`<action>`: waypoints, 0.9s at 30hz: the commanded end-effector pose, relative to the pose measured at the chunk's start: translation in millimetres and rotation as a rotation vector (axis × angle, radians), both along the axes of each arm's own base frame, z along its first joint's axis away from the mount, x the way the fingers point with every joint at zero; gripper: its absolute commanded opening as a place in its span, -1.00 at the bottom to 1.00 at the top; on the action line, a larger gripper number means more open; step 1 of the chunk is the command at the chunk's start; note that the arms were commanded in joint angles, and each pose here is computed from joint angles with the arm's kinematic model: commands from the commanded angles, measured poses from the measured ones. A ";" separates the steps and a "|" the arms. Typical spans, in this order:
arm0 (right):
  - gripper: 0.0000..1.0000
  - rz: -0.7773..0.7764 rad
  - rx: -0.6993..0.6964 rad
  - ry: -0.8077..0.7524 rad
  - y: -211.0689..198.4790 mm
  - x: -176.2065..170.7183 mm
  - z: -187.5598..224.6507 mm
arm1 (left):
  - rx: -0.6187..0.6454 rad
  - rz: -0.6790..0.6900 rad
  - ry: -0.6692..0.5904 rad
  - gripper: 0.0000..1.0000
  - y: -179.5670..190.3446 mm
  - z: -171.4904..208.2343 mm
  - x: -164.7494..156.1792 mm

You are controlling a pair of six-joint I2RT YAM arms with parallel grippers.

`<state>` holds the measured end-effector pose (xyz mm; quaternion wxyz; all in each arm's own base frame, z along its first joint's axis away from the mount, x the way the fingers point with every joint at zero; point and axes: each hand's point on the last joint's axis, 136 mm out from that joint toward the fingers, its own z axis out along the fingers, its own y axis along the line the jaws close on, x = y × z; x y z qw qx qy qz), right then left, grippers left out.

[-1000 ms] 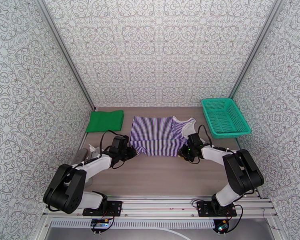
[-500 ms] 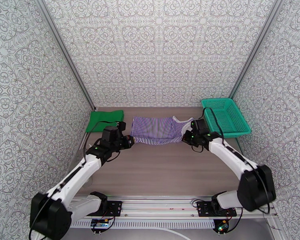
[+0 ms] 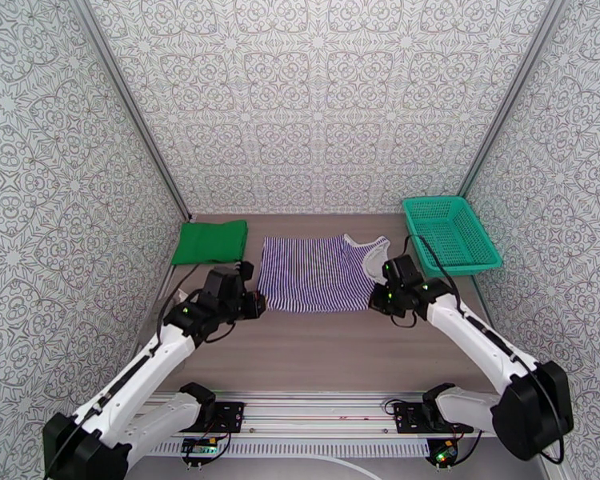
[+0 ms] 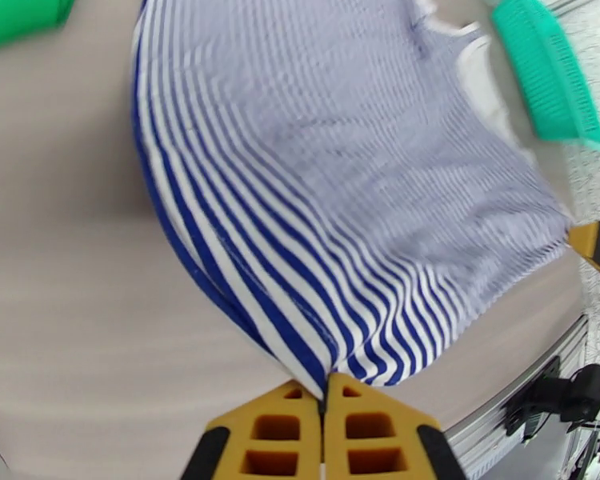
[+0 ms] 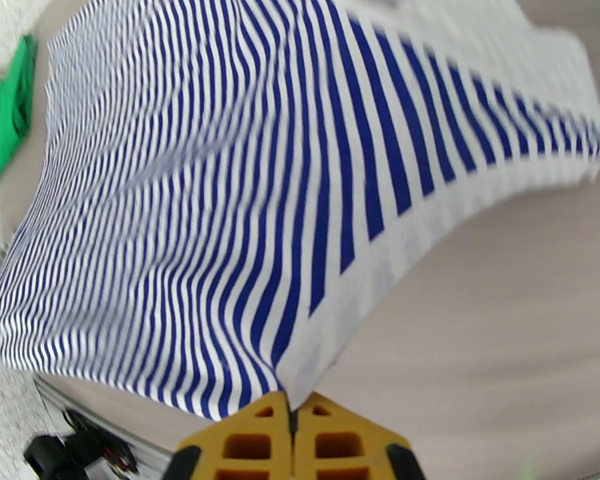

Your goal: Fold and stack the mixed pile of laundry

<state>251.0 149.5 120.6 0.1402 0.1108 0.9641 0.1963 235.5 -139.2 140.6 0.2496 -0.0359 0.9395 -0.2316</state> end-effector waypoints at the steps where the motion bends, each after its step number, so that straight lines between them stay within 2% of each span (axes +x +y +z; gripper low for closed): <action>1: -0.24 0.024 -0.025 0.086 0.8 -25.4 -12.7 | 0.059 0.121 0.131 -0.37 22.0 -35.1 -23.0; 2: -0.13 0.028 -0.037 0.089 -1.7 -27.9 -11.1 | 0.069 0.134 0.145 -0.12 24.9 -39.7 -26.7; 4: 0.00 0.025 -0.104 0.076 -14.9 -28.5 -3.8 | 0.093 0.161 0.148 0.02 31.7 -40.2 -29.6; 7: 0.06 0.013 -0.175 0.054 -38.3 -20.9 11.7 | 0.124 0.189 0.095 0.03 42.4 -26.4 -24.3; 10: 0.09 -0.043 -0.216 0.059 -70.5 -2.3 9.0 | 0.108 0.140 0.051 -0.01 37.6 -13.7 -3.5; 14: 0.05 -0.156 -0.225 0.090 -110.0 27.4 -14.4 | 0.066 0.040 -0.011 -0.06 12.2 -2.0 48.6; 16: -0.03 -0.207 -0.276 0.085 -130.7 45.9 -26.0 | 0.031 -0.004 -0.038 -0.15 -5.2 -1.8 80.9; 21: -0.19 -0.258 -0.332 0.132 -164.0 72.7 -60.1 | -0.065 -0.061 -0.115 -0.27 -37.0 -5.9 162.4; 23: -0.20 -0.270 -0.324 0.133 -170.6 80.7 -68.5 | -0.087 -0.068 -0.128 -0.36 -42.2 -11.2 191.8; 27: -0.26 -0.243 -0.304 0.131 -168.7 91.5 -81.5 | -0.090 -0.054 -0.131 -0.38 -39.8 -33.3 243.0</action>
